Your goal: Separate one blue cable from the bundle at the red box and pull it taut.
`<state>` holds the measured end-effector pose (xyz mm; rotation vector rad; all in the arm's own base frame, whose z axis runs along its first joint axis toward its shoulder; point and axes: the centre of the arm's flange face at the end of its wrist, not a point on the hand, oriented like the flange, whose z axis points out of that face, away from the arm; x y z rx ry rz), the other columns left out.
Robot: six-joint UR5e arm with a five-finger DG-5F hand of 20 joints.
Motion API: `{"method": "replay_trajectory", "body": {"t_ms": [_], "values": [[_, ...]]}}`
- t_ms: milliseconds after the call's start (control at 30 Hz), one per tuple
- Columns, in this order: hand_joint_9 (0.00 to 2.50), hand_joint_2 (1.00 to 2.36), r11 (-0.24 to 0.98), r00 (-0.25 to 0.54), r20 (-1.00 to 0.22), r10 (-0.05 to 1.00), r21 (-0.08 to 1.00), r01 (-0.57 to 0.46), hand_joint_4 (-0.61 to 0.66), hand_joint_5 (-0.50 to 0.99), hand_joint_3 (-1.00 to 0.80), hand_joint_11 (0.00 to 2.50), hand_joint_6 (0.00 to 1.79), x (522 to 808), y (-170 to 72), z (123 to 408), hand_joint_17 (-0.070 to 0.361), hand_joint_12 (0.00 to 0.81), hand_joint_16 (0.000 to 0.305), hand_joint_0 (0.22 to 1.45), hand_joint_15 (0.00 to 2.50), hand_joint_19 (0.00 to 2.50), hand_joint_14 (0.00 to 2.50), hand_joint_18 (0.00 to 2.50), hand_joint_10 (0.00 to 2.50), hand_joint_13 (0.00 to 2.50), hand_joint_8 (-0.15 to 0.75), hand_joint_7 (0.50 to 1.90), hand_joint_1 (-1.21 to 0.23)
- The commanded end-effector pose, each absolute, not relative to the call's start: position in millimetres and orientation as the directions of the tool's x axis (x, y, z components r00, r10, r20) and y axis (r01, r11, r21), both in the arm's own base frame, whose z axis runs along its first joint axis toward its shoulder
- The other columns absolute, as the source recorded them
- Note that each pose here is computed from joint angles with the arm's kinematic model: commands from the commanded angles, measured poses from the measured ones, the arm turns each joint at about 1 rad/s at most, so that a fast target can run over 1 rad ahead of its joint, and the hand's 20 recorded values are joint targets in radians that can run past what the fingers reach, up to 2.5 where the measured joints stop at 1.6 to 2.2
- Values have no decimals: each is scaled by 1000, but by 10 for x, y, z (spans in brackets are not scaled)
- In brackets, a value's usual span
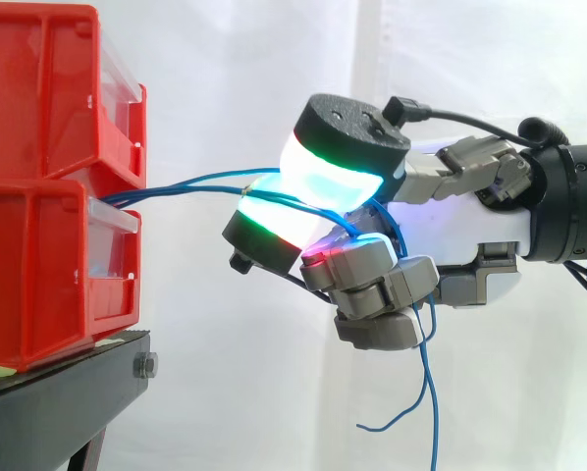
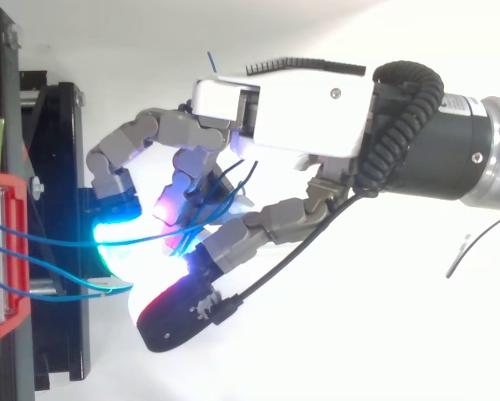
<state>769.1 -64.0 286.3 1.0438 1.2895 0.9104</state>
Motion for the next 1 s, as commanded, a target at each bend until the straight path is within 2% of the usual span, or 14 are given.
{"method": "replay_trajectory", "body": {"t_ms": [0, 167, 267, 367, 500, 533, 667, 767, 800, 967], "values": [[1149, 1000, 302, 83, -305, 949, 952, 41, -59, -177, -500, 1694, 870, 7688, -639, 2857, 100, 347, 44, 839, 1822, 1370, 946, 929, 15, 840, 246, 1256, -971], [1117, 1000, 321, 83, -324, 943, 946, 42, -33, -182, -500, 1695, 868, 7688, -639, 2857, 103, 345, 46, 795, 1904, 1296, 840, 941, 17, 845, 249, 1223, -966], [1115, 1000, 328, 83, -331, 940, 944, 42, -16, -184, -500, 1691, 863, 7689, -639, 2858, 101, 351, 45, 684, 1874, 1339, 853, 928, 16, 836, 255, 1221, -1005], [1153, 1000, 328, 83, -331, 940, 944, 42, 9, -180, -500, 1693, 861, 7689, -639, 2858, 103, 366, 46, 566, 1788, 1370, 963, 942, 14, 838, 272, 1165, -967], [1186, 1000, 328, 83, -331, 940, 944, 42, 37, -164, -500, 1677, 842, 7689, -639, 2858, 110, 389, 49, 505, 1701, 1376, 1069, 973, 11, 834, 291, 1158, -880], [1200, 1000, 328, 83, -331, 940, 944, 42, 36, -159, -500, 1674, 840, 7689, -639, 2858, 114, 400, 51, 483, 1635, 1373, 1155, 989, 11, 827, 300, 1146, -822], [1227, 1000, 328, 82, -331, 940, 944, 43, 25, -153, -500, 1646, 835, 7688, -639, 2857, 117, 406, 52, 469, 1562, 1388, 1258, 1004, 9, 818, 311, 1130, -676], [1231, 1000, 328, 81, -331, 940, 944, 43, -10, -150, -500, 1658, 826, 7688, -638, 2857, 98, 370, 44, 548, 1667, 1431, 1118, 961, 13, 830, 270, 1170, -625], [1235, 1000, 328, 81, -331, 940, 944, 43, -19, -145, -500, 1655, 821, 7688, -638, 2857, 91, 359, 40, 611, 1703, 1449, 1058, 944, 14, 839, 260, 1199, -643], [1278, 1005, 329, 81, -331, 940, 943, 46, -22, -138, -442, 1689, 831, 7683, -640, 2848, 91, 359, 40, 663, 1732, 1436, 1018, 952, 13, 864, 263, 1233, -775]]}}
